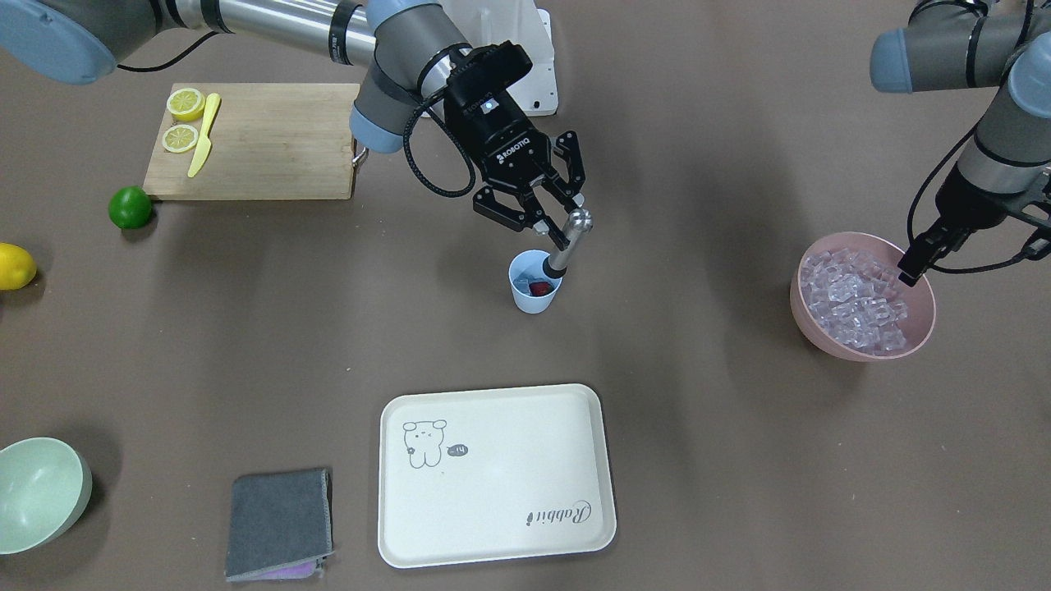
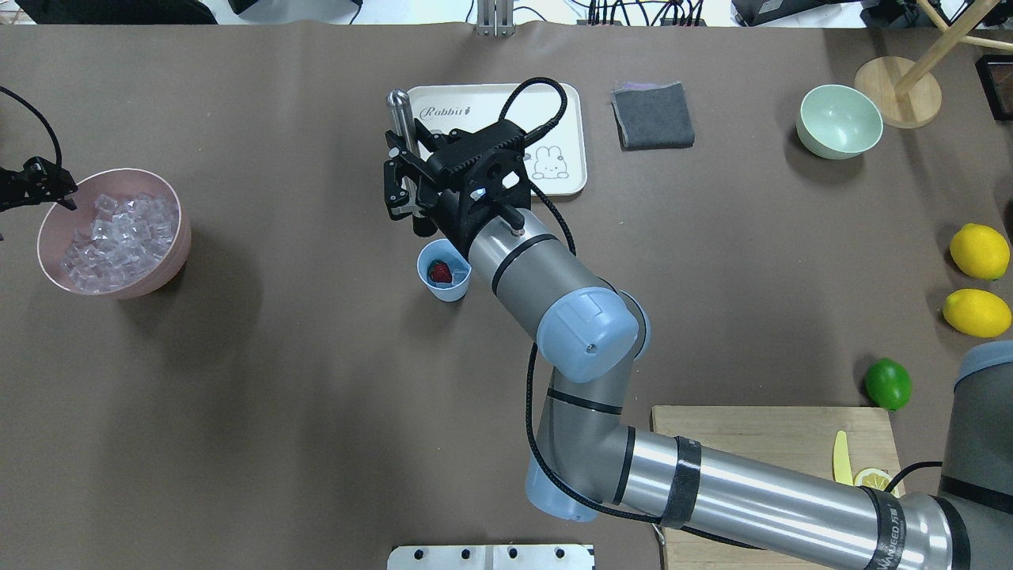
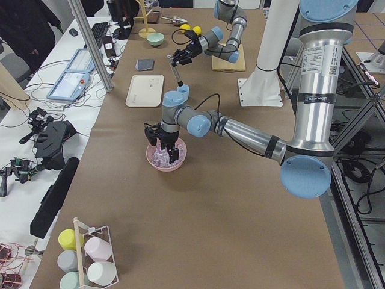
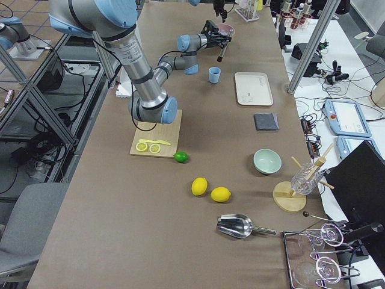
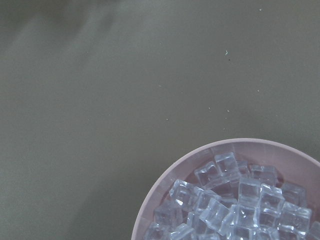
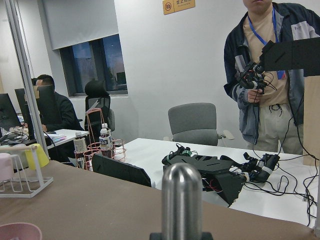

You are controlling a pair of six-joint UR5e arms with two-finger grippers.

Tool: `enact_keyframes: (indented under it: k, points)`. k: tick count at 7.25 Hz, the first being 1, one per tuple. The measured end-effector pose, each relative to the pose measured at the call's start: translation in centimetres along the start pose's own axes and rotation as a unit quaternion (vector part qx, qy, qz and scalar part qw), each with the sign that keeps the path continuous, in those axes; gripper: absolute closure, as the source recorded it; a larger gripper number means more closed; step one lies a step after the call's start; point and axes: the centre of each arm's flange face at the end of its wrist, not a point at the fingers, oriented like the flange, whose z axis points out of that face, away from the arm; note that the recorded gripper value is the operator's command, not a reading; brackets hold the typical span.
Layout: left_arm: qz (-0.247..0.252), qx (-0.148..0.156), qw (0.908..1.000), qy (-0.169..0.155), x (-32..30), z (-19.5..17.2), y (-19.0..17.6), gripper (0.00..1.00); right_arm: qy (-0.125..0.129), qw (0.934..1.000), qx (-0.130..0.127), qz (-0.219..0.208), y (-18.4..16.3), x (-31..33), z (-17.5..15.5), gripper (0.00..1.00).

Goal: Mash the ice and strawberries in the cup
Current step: 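Press the pestle down on the ice and strawberry with the right gripper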

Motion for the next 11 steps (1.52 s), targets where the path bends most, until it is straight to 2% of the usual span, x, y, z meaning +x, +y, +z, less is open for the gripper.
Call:
enact_keyframes:
  k: [11]
  points:
    - [0.002,-0.001,1.0,-0.001,0.4,0.4,-0.1,0.03,0.019,0.9971,-0.065,-0.033,7.9,1.1,0.1,1.0]
